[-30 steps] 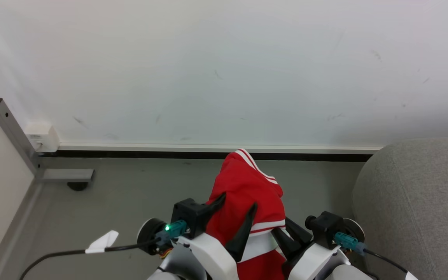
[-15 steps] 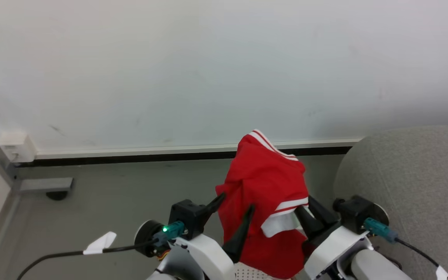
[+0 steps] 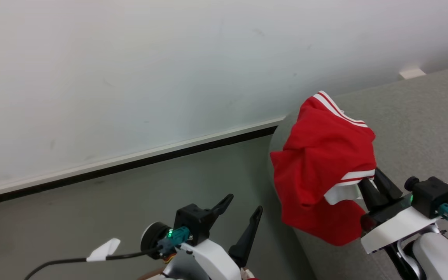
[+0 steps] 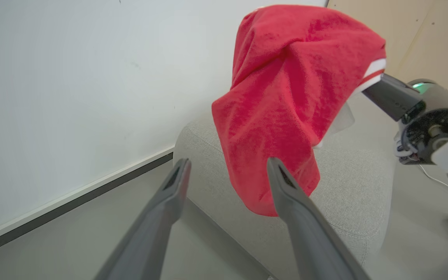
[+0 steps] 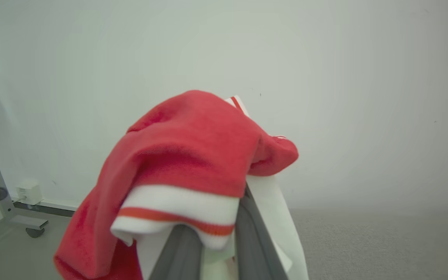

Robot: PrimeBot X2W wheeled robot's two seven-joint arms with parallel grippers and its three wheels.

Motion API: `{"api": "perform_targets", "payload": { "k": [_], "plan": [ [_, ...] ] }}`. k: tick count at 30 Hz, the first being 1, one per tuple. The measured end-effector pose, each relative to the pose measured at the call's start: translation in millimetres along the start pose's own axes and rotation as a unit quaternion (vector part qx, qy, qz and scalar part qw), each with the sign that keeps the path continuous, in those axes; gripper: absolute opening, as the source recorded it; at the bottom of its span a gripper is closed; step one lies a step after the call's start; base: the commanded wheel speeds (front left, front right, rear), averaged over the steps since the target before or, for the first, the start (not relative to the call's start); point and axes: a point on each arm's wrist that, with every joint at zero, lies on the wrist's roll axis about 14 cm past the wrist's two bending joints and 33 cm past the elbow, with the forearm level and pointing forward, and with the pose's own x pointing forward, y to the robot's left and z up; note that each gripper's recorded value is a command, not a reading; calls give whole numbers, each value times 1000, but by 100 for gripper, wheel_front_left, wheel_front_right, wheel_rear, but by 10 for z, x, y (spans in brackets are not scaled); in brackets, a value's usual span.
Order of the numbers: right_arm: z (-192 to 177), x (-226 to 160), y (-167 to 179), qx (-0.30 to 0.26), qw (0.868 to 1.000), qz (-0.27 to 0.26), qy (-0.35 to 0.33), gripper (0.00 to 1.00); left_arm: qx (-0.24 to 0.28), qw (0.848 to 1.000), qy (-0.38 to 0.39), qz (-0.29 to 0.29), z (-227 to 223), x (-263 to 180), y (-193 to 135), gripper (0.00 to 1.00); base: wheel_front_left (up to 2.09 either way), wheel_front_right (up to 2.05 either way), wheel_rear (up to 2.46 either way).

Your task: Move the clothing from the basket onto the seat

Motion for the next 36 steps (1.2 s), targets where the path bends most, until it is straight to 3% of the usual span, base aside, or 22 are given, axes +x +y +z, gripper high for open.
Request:
{"api": "perform_targets", "payload": {
  "k": [6,11,16,24,30,36],
  "plan": [
    [156,-381,-509,-23,997,-76,-5,0,-6,998,3,-58,-46,219,-296,100,0,0,0],
    [211,-472,-854,-37,991,-131,-4,0,-7,996,1,-94,-62,402,-372,100,0,0,0],
    [444,-239,-1362,-57,977,-200,-41,0,1,994,5,-109,-161,612,-192,100,0,0,0],
    [685,269,-2364,-131,942,-304,-56,0,-13,995,-1,-101,-417,963,313,100,0,0,0],
    [318,753,-2870,-134,927,-350,-18,0,-36,997,23,-65,-891,1059,767,100,0,0,0],
    [-877,794,-3046,-101,910,-390,94,0,-61,996,59,-24,-1359,984,1076,100,0,0,0]
  ]
}}
